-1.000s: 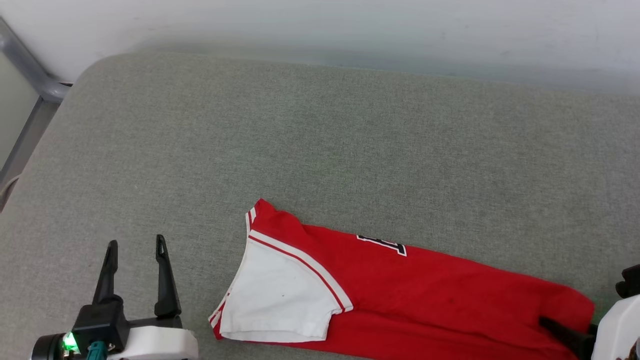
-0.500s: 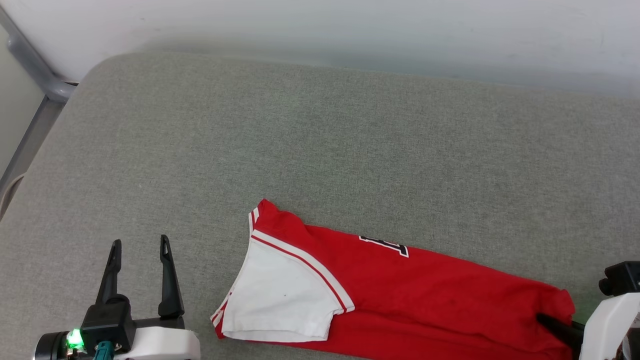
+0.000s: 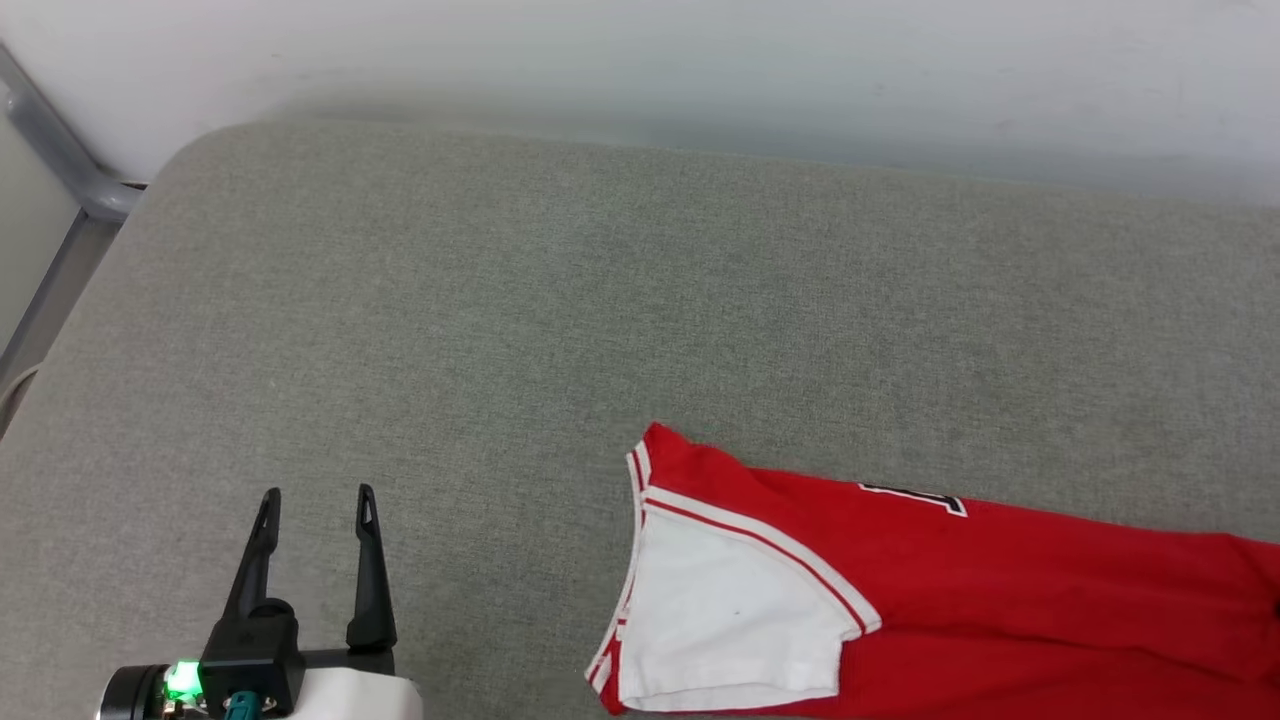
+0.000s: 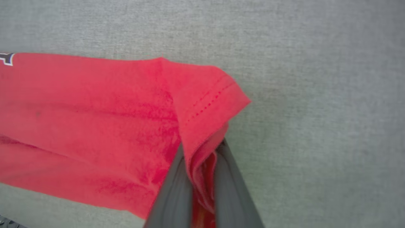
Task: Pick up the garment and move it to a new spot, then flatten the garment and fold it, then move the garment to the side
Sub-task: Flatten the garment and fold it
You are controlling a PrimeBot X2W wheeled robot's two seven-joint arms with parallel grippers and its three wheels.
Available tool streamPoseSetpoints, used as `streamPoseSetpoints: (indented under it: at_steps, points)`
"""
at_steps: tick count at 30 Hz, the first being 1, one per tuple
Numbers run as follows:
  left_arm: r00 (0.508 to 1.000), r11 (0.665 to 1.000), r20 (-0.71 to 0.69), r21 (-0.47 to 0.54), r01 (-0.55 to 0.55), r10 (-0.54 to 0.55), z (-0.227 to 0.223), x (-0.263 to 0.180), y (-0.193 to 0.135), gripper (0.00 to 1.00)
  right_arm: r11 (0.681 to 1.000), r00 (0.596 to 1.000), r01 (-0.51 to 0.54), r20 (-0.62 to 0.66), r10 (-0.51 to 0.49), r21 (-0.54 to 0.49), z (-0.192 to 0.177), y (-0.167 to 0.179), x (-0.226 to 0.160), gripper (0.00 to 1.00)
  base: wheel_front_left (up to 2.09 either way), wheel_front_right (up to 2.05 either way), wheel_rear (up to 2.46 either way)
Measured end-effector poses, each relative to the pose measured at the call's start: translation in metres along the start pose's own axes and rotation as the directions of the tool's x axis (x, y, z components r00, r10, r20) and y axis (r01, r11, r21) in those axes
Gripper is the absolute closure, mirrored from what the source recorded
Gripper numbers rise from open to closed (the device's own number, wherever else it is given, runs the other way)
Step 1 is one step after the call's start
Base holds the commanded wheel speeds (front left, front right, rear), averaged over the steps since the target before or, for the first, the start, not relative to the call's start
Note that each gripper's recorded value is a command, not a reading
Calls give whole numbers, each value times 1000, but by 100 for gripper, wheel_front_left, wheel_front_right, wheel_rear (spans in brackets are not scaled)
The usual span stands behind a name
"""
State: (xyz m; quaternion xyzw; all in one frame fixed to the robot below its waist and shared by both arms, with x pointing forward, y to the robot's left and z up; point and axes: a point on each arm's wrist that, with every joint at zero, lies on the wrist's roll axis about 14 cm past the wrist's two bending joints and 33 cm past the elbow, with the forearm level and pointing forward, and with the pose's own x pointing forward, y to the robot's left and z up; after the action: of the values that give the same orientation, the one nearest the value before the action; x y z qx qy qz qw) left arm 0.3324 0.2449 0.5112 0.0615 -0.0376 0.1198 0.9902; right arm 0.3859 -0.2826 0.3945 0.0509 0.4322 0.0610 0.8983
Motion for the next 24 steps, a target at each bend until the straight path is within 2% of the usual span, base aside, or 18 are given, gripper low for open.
streamPoseSetpoints:
  at_steps: [3,6,11,14,19,20,21,24]
  points:
    - [1000,1000,1,-1,6,-6,0,-2,-3,0,1000,1000,28,3,-28,11,2,-10,-4,100,0,0,0]
    - [1000,1000,2,-2,3,-3,1,-4,-2,0,1000,1000,-1,18,1,-3,7,2,-6,100,0,0,0]
    - [1000,1000,4,1,11,-11,1,-7,-3,0,989,987,-148,68,147,5,19,51,-13,100,0,0,0]
    - [1000,1000,0,2,17,-17,0,-8,-4,0,978,974,-203,88,206,-46,30,75,-19,100,0,0,0]
    - [1000,1000,-8,1,22,-22,-2,-10,-6,0,932,933,-347,67,354,-101,31,133,-23,100,0,0,0]
    - [1000,1000,-8,1,22,-22,-2,-10,-6,0,932,933,-347,67,354,-101,31,133,-23,100,0,0,0]
    - [1000,1000,-12,0,24,-24,-3,-10,-7,0,907,911,-400,47,409,-131,31,158,-23,100,0,0,0]
    - [999,1000,-15,-1,28,-28,-4,-9,-8,0,871,886,-453,13,464,-191,31,188,-22,100,0,0,0]
